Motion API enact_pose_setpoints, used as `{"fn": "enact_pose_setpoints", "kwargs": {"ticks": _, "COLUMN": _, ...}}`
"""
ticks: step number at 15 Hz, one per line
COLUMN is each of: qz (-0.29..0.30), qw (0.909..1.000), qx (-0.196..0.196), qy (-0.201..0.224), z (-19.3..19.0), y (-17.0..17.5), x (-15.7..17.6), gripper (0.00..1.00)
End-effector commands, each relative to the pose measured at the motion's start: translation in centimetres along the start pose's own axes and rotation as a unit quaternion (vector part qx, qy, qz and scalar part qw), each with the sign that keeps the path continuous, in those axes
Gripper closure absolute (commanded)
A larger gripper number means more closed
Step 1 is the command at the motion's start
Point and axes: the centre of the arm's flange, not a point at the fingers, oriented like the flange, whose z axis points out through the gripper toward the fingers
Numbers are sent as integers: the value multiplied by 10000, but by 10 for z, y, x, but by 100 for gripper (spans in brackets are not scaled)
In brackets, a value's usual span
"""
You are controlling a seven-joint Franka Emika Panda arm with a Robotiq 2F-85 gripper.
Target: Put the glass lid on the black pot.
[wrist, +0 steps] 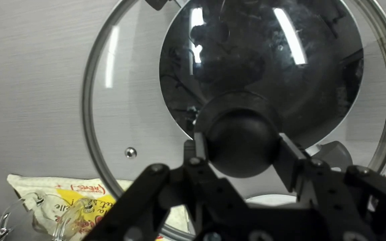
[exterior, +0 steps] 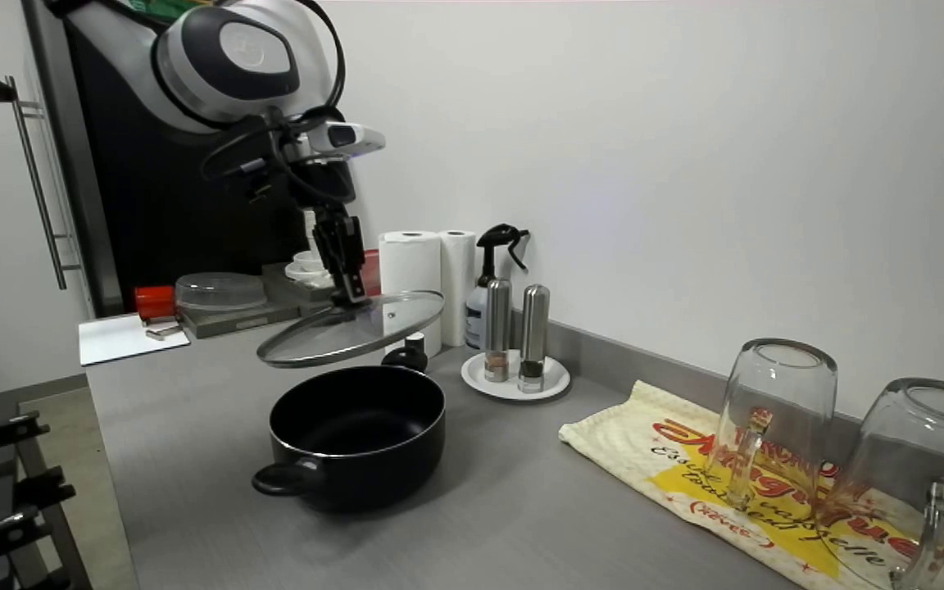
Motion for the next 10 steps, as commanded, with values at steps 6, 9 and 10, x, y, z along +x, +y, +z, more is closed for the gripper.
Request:
{"fn": "enact_pose_setpoints", "kwargs": {"ticks": 6, "qz": -151, "qw": 9954, "qx": 784, "qy": -539, "z": 50, "y": -4, "x": 44, "gripper": 75}}
{"fn": "enact_pose_setpoints", "kwargs": {"ticks": 9, "qz": -274, "qw": 9941, "qx": 843, "qy": -630, "z": 59, "y": -6, "x": 47, "gripper": 75}}
{"fn": "enact_pose_setpoints", "kwargs": {"ticks": 10, "qz": -316, "qw": 9939, "qx": 842, "qy": -642, "z": 61, "y": -6, "x": 48, "gripper": 75}}
